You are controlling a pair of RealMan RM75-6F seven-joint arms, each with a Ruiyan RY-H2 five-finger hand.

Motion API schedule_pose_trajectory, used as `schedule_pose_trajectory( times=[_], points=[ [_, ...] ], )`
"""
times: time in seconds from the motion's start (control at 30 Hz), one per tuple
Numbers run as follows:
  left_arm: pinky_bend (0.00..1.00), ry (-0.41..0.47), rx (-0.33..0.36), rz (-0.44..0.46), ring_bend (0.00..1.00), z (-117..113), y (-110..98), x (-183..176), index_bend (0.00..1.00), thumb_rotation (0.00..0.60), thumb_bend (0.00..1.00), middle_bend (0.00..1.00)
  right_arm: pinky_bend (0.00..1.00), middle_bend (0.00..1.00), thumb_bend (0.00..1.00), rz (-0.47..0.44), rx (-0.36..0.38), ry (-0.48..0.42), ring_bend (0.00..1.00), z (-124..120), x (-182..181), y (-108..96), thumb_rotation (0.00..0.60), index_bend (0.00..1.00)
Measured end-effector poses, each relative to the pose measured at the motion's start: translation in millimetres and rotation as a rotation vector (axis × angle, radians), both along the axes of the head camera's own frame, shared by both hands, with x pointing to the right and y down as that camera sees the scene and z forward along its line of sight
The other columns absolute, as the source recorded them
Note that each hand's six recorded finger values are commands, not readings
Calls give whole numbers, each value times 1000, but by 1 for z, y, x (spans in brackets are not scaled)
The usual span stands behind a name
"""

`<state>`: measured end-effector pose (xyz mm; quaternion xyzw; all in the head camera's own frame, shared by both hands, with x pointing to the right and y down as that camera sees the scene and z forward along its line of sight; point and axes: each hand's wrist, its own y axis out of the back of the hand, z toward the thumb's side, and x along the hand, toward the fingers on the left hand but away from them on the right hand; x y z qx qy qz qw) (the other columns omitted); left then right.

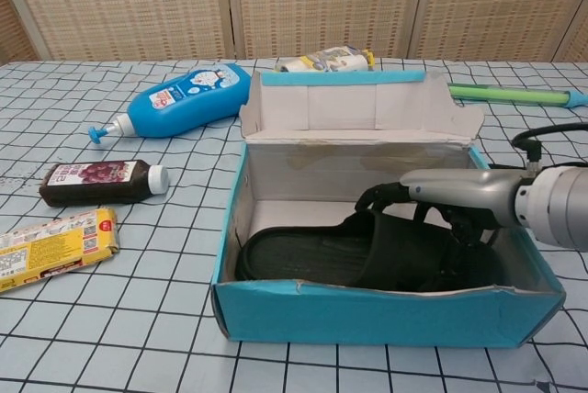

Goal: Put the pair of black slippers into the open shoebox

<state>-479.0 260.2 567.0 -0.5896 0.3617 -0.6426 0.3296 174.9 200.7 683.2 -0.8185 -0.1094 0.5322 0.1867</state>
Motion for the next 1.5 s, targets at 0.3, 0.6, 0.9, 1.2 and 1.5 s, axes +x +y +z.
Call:
schedule_pose_trajectory(
  times=[0.3, 0.6, 0.9, 1.2, 1.5],
  points=[
    [492, -1, -2, -2, 337, 1, 0, 0, 279, 600, 449, 228, 128, 43, 0, -6, 81, -26, 0, -9, -1, -10, 600, 0],
    [492, -2, -2, -2, 338, 1, 0, -1, 280, 600, 448, 229, 113, 35, 0, 29, 70, -93, 0, -17, -3, -13, 600, 0],
    [492, -4, -3, 0, 338, 1, 0, 0, 280, 600, 449, 228, 109, 35, 8, 41, 94, -156, 0, -27, -4, -19, 600, 0],
    [492, -6, -5, 0, 338, 2, 0, 0, 280, 600, 449, 229, 107, 35, 174, 74, 52, -206, 0, -28, -1, -18, 600, 17],
    [492, -5, -8, 0, 339, 2, 1, 0, 280, 600, 449, 229, 107, 35, 0, 83, 45, -234, 0, -37, 1, -19, 600, 7]
  ],
)
